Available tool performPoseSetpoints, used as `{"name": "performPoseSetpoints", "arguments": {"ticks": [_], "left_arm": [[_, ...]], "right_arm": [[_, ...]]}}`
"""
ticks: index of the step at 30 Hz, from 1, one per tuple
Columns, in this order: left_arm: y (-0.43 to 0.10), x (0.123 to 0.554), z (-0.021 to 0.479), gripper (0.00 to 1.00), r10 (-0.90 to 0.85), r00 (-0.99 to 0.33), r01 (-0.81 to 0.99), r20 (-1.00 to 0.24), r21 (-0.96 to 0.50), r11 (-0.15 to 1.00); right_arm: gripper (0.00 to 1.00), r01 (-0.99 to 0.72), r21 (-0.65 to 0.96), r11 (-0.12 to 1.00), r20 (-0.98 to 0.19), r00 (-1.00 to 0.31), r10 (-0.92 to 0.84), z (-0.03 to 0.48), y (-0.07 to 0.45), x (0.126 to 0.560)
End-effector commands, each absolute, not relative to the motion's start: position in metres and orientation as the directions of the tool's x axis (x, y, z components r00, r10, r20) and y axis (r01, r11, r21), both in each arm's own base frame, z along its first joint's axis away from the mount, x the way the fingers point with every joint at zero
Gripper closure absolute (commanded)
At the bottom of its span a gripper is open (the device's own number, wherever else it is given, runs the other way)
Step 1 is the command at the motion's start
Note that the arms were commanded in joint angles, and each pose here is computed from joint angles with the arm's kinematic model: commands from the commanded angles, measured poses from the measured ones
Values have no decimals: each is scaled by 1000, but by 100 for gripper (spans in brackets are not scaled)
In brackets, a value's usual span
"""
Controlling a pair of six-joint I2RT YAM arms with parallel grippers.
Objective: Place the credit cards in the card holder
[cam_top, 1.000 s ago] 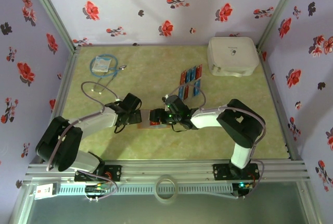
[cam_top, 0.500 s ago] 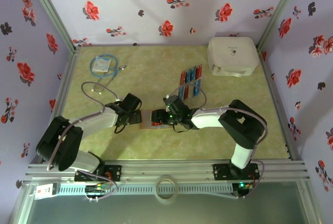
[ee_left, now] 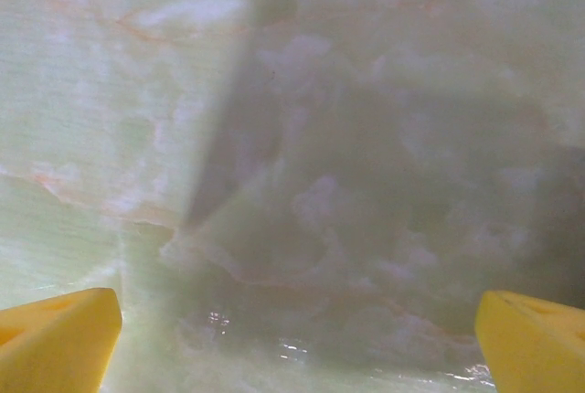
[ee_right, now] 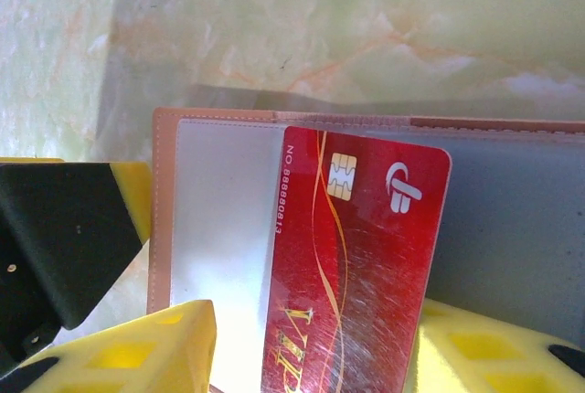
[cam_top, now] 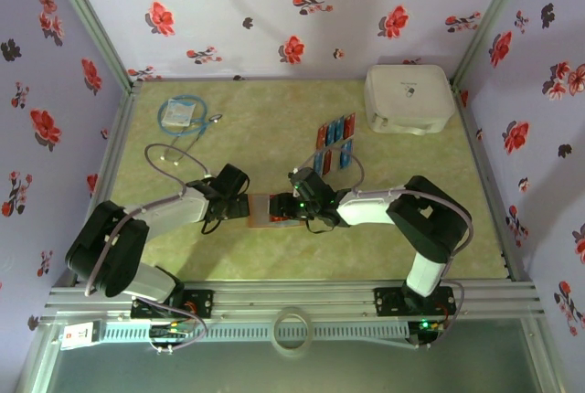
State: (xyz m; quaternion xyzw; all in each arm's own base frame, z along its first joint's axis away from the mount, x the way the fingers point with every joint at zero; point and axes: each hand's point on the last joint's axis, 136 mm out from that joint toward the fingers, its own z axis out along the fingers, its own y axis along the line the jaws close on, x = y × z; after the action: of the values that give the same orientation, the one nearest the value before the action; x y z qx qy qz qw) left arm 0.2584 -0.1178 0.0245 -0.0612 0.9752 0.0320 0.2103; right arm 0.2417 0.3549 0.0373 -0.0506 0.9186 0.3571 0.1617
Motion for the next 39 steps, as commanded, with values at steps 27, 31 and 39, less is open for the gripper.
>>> {"name": "performPoseSetpoints", "arguments": {"ticks": [27,31,39], "left_arm": [[-116,257,18,0,-90,-916,-120,-391,55,991],[-117,258,18,0,-90,-916,-119,-391,49,992],[-134,261,38,0,-117,-895,-101,-430,-60,993]], "right_arm": [[67,-194,616,764,-308,-951,7,38,336,236],[67,-198,615,764,-306,-952,-1,38,335,235],[65,-202,615,762,-300,-954,-11,38,334,235]]}}
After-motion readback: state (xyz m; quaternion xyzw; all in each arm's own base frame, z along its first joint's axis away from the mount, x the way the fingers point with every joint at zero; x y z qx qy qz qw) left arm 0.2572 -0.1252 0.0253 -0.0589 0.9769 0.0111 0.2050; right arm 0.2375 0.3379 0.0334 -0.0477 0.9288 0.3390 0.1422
